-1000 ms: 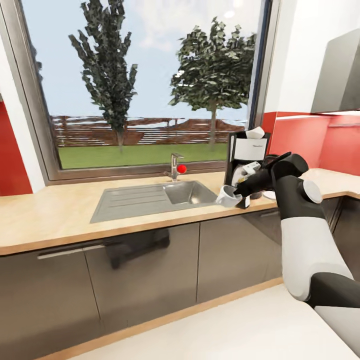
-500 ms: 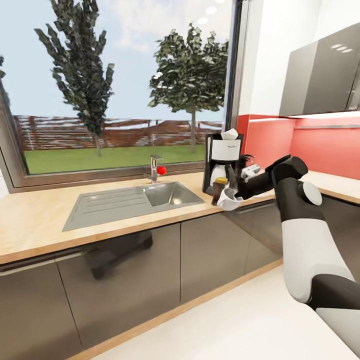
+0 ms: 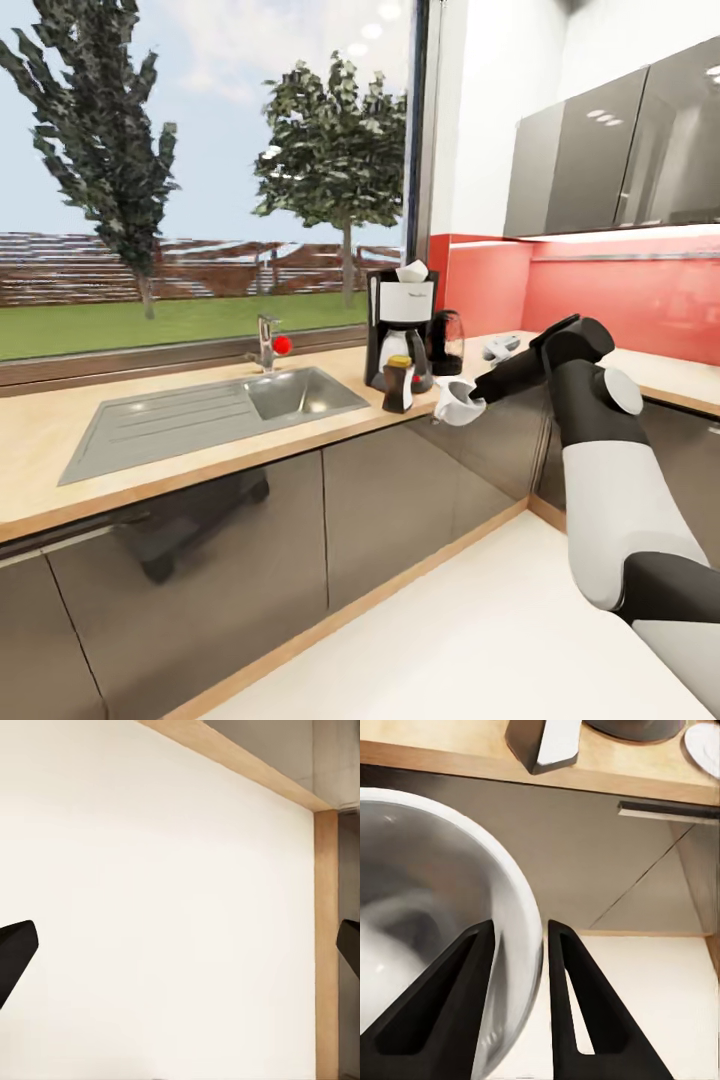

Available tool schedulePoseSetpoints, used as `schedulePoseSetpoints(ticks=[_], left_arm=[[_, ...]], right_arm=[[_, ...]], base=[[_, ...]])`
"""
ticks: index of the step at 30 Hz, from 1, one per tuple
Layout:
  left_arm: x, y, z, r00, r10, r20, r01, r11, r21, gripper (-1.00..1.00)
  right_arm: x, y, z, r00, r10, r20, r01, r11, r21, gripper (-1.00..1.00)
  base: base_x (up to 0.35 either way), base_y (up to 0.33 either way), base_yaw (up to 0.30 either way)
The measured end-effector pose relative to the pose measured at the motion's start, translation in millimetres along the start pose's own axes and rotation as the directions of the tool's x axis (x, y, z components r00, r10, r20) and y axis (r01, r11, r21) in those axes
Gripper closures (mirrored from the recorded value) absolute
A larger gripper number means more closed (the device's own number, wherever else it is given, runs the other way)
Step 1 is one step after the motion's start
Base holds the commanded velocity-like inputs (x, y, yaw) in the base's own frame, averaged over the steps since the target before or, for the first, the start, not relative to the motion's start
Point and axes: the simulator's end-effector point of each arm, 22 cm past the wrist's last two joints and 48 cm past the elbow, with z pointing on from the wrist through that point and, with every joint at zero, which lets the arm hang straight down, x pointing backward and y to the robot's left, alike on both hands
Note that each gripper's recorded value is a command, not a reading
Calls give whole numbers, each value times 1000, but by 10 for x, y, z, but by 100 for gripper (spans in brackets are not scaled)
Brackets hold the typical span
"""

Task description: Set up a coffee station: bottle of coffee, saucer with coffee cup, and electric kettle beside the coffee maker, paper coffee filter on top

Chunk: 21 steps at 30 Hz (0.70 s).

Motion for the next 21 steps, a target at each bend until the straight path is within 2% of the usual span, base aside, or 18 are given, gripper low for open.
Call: schedulePoseSetpoints(ticks=[6, 21], left_arm=[[-8, -10, 0, 1000, 2, 2, -2, 1000, 2, -100], [-9, -12, -1, 1000, 2, 2, -2, 1000, 3, -100]], right_arm=[[9, 3, -9, 1000, 0, -1, 0, 1000, 2, 100], [15, -8, -13, 1000, 1, -2, -1, 1000, 5, 100]], base=[[145, -168, -191], [195, -239, -10]])
